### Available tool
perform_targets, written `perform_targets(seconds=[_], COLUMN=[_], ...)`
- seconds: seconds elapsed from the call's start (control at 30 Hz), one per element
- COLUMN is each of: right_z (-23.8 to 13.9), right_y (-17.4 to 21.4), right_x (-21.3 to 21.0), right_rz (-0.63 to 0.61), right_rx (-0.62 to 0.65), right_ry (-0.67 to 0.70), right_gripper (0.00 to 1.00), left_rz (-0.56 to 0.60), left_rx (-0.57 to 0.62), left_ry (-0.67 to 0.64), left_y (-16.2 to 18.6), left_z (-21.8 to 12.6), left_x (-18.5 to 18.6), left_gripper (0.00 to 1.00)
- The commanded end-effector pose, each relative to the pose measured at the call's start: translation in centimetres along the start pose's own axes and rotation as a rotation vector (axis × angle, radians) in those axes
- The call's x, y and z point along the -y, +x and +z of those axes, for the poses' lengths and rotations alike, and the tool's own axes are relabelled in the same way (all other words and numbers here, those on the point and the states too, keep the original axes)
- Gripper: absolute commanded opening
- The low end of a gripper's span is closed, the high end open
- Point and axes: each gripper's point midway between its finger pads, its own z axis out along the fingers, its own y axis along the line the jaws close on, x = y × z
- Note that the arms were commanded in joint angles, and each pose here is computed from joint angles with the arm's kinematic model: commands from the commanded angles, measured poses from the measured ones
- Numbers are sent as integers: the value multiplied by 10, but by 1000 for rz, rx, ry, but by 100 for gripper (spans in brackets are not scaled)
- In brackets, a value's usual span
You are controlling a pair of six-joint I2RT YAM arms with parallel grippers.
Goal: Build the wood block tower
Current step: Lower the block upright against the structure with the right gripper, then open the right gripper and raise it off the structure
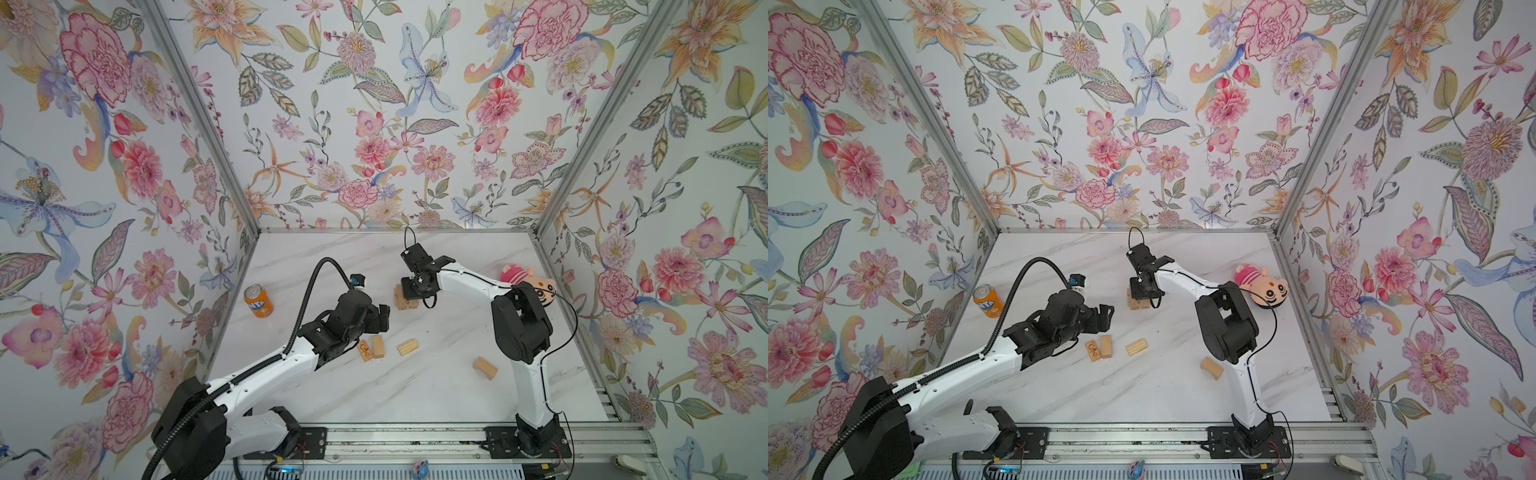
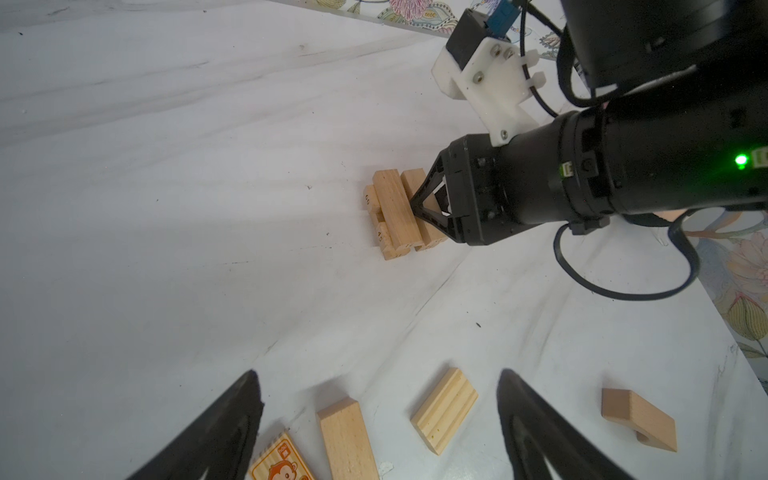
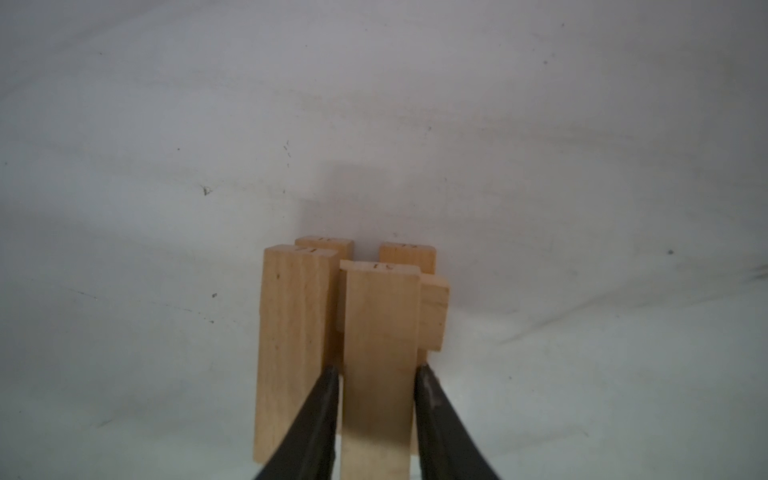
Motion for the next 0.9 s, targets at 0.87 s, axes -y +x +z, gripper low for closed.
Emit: perform_targets(seconds=[0.87], right_z=[-71], right_y=[-35], right_x=[3], right_rz=[-10], right_rx=[124], right_ry=[12], right_gripper=[57], left_rz=[10], left_rx=[28], left_ry=[-13], left_y=[-9], left_z=[-8], left_x=[-4], left_gripper=[91])
